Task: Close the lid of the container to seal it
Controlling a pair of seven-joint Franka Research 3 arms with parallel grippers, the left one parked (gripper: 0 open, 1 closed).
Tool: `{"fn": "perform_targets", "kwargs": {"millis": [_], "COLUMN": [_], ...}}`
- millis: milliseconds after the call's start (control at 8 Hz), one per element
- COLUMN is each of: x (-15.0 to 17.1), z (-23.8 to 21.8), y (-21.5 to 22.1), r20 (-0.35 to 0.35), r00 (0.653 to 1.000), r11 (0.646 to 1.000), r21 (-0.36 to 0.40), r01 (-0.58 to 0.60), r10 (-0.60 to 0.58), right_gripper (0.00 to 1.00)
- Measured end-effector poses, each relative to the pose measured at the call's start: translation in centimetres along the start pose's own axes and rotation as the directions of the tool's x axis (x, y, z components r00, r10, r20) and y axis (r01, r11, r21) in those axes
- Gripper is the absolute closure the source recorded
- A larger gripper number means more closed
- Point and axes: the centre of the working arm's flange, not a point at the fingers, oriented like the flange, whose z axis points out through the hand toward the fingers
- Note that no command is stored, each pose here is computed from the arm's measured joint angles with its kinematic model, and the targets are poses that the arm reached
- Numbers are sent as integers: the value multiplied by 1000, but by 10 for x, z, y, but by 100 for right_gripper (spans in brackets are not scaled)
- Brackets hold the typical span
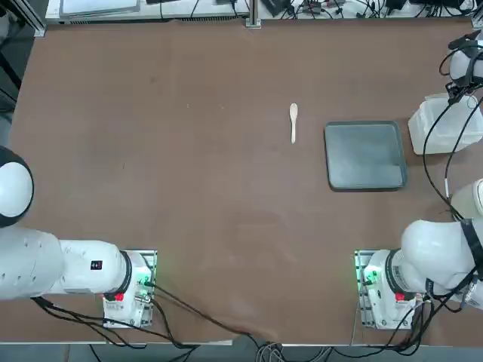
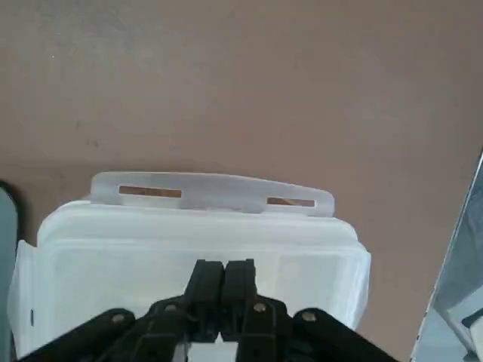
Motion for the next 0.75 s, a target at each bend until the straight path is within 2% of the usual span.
{"fn": "perform_targets", "kwargs": {"millis": [750], "x": [0], "z": [1], "y": [1], "r20": [-2], "r00": [1000], "r11": [1000], "r21": [0], "r01": [-1], "r10": [1], "right_gripper": [99]}}
